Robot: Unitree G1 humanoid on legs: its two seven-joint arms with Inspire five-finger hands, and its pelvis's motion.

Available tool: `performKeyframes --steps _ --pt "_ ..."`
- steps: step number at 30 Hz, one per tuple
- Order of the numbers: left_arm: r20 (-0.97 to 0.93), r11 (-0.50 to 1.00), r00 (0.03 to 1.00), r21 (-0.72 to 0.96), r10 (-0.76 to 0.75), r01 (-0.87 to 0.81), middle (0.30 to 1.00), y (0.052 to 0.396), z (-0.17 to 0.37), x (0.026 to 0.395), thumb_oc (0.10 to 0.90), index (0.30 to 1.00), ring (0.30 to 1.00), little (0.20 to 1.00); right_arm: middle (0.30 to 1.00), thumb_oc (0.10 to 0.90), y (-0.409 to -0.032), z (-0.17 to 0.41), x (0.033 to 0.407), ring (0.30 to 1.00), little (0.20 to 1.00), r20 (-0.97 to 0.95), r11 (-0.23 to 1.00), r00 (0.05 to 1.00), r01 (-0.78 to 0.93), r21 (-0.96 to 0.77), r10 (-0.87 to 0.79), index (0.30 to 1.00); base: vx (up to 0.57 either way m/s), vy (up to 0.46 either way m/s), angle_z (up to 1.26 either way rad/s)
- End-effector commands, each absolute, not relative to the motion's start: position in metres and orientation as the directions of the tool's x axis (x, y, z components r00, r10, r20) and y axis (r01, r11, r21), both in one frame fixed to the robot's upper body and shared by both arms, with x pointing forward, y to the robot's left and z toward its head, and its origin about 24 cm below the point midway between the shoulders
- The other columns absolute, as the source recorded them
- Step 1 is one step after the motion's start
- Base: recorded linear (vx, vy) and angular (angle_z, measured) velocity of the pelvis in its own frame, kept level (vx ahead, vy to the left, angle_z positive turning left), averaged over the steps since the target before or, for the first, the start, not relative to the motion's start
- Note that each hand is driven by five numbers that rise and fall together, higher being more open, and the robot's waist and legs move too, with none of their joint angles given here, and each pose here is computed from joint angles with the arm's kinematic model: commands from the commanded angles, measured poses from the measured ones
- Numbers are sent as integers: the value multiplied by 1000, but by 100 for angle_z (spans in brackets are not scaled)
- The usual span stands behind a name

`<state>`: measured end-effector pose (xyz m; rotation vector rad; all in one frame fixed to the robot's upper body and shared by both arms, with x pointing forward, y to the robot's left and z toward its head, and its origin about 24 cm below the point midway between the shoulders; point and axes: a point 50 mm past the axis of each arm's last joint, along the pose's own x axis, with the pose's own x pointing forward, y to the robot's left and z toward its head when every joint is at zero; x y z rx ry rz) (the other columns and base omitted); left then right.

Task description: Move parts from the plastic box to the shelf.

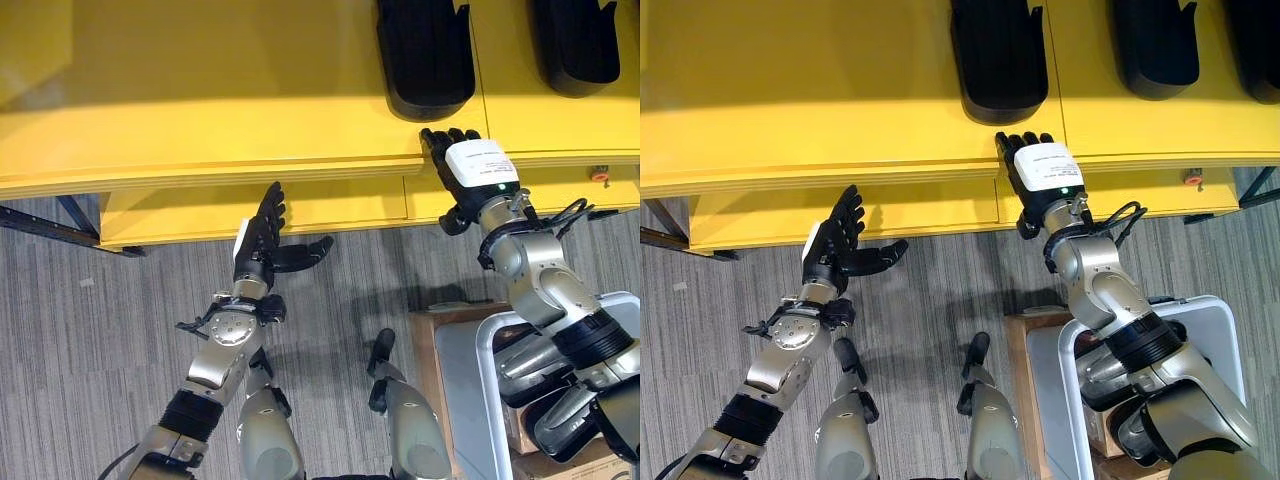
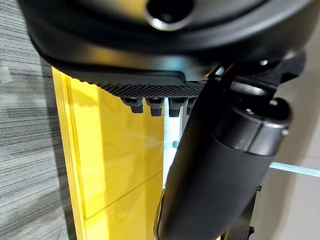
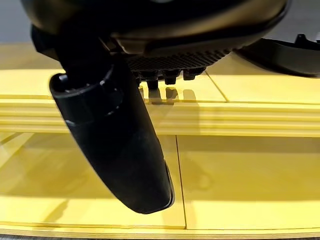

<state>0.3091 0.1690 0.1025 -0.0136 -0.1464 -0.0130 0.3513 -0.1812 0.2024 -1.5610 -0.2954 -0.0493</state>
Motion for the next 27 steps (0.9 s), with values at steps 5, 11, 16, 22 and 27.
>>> performKeyframes --steps 5,11,16,22,27 --pt "391 997 918 6 -71 75 1000 160 165 321 900 1000 1000 1000 1000 900 -172 281 350 1000 1000 512 -5 840 521 -853 181 1000 0 0 0" --pt "386 997 919 8 -78 81 1000 159 167 324 900 1000 1000 1000 1000 900 -170 288 354 1000 1000 528 -9 831 538 -843 173 1000 0 0 0" --pt "384 996 920 6 -80 84 1000 156 170 327 900 1000 1000 1000 1000 900 -168 295 357 1000 1000 529 -19 832 539 -842 167 1000 0 0 0" --pt "377 995 921 11 -93 96 1000 153 171 330 900 1000 1000 1000 1000 900 -168 300 360 1000 1000 530 -15 836 537 -843 143 1000 0 0 0" --pt "379 996 921 15 -90 92 1000 152 171 332 900 1000 1000 1000 1000 900 -169 305 364 1000 1000 531 -25 838 538 -843 128 1000 0 0 0"
